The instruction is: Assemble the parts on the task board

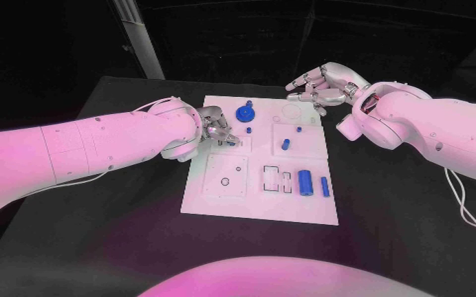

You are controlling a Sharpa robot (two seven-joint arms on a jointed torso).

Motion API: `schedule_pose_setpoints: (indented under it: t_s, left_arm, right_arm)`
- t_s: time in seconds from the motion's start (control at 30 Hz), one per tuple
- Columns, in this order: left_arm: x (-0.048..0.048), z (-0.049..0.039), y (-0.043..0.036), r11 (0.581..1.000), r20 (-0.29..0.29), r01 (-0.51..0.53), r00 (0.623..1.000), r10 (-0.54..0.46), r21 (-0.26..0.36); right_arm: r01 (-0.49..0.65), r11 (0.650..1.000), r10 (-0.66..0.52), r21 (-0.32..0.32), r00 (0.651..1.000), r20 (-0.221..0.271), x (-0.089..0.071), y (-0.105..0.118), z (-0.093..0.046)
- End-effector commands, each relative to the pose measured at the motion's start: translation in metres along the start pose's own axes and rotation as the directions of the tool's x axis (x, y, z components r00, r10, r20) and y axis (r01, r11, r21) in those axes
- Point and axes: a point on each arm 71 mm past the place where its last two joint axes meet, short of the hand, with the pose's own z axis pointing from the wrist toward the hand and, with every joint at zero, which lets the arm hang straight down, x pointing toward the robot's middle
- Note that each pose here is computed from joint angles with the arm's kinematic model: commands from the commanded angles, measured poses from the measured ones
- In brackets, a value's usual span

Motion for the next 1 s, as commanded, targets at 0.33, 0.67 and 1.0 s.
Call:
schedule_pose_setpoints:
  t_s: [0.33, 0.67, 1.0]
  left_arm:
    - [0.0031, 0.0015, 0.0005, 1.0, -0.035, 0.003, 0.999, -0.004, -0.021]
    - [0.0009, 0.0013, -0.0012, 1.0, -0.051, -0.01, 0.999, 0.008, -0.021]
    - [-0.0093, -0.0004, -0.0062, 0.999, -0.075, -0.042, 0.996, 0.04, -0.028]
  right_arm:
    - [0.0, 1.0, 0.0, -0.012, 1.0, -0.005, 0.0, 0.002, 0.001]
    - [0.0, 1.0, 0.0, -0.013, 1.0, -0.005, 0.0, 0.002, 0.001]
    - [0.0, 1.0, 0.0, -0.013, 1.0, -0.005, 0.0, 0.002, 0.001]
